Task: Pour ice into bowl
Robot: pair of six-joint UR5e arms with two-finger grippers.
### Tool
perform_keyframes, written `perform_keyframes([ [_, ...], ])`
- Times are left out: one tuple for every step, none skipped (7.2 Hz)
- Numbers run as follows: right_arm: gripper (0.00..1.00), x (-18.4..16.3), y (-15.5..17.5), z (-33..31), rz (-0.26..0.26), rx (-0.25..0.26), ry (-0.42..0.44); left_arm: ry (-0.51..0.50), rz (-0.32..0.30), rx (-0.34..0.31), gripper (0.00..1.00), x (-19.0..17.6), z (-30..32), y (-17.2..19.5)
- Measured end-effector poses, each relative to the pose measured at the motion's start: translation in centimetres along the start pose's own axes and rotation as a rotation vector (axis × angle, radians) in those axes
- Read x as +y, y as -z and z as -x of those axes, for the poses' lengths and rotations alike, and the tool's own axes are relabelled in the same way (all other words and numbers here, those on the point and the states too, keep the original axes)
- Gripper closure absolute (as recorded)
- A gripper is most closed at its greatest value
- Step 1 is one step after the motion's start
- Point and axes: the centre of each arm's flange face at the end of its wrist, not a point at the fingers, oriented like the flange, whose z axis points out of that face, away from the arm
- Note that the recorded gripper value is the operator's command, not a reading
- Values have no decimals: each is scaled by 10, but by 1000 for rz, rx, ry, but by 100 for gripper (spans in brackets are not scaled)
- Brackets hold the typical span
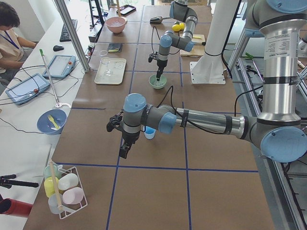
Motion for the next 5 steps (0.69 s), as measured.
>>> perform_keyframes([
  [87, 2, -4, -1, 5, 21, 9, 0, -2, 0, 0, 0, 0, 1],
  [100, 2, -5, -1, 12, 32, 10, 1, -3, -1, 0, 0, 0, 1],
  [100, 2, -5, -2, 21, 36, 9, 6, -4, -2, 0, 0, 0, 1],
  [100, 3, -3, -3, 29, 33, 11, 16, -5, -2, 0, 0, 0, 2],
  [100, 0, 4, -4, 34, 21, 10, 25, -5, -2, 0, 0, 0, 1],
])
